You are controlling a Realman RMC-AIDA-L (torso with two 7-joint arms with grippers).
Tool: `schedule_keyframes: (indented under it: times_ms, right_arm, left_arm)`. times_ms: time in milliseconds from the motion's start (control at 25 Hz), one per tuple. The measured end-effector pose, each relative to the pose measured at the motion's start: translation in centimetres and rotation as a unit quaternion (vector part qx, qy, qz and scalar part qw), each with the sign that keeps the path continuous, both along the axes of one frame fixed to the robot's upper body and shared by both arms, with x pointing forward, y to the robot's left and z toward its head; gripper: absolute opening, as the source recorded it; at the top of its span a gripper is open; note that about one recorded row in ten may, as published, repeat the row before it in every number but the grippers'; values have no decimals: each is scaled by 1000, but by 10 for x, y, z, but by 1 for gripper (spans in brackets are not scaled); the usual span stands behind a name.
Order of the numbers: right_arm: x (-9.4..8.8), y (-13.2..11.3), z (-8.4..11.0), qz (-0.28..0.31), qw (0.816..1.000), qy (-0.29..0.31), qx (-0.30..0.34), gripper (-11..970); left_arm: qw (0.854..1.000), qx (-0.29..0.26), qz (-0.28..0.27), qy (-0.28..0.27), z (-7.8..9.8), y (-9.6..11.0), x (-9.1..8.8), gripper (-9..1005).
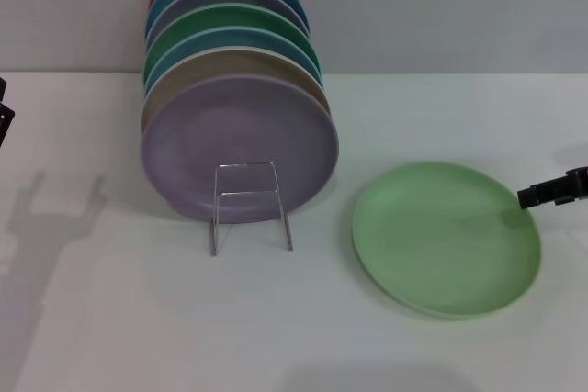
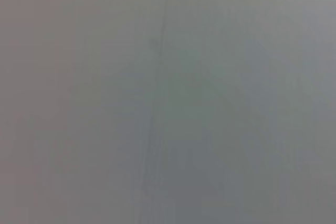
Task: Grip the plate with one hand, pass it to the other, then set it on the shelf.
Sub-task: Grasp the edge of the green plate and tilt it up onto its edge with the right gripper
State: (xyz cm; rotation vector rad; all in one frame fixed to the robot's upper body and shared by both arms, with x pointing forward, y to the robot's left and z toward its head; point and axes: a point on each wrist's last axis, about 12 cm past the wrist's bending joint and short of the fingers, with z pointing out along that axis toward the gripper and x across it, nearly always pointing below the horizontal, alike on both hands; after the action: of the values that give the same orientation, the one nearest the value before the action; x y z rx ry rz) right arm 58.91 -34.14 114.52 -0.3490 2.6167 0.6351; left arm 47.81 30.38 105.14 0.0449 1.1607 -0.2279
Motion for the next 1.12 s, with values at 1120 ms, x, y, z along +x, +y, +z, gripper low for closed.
schedule_keyframes:
  times_ms: [1120]
  right_arm:
    - [4, 4, -26, -31, 999, 23, -8, 677]
  left_arm:
    - [1000, -2, -1, -13, 2, 1, -5, 846]
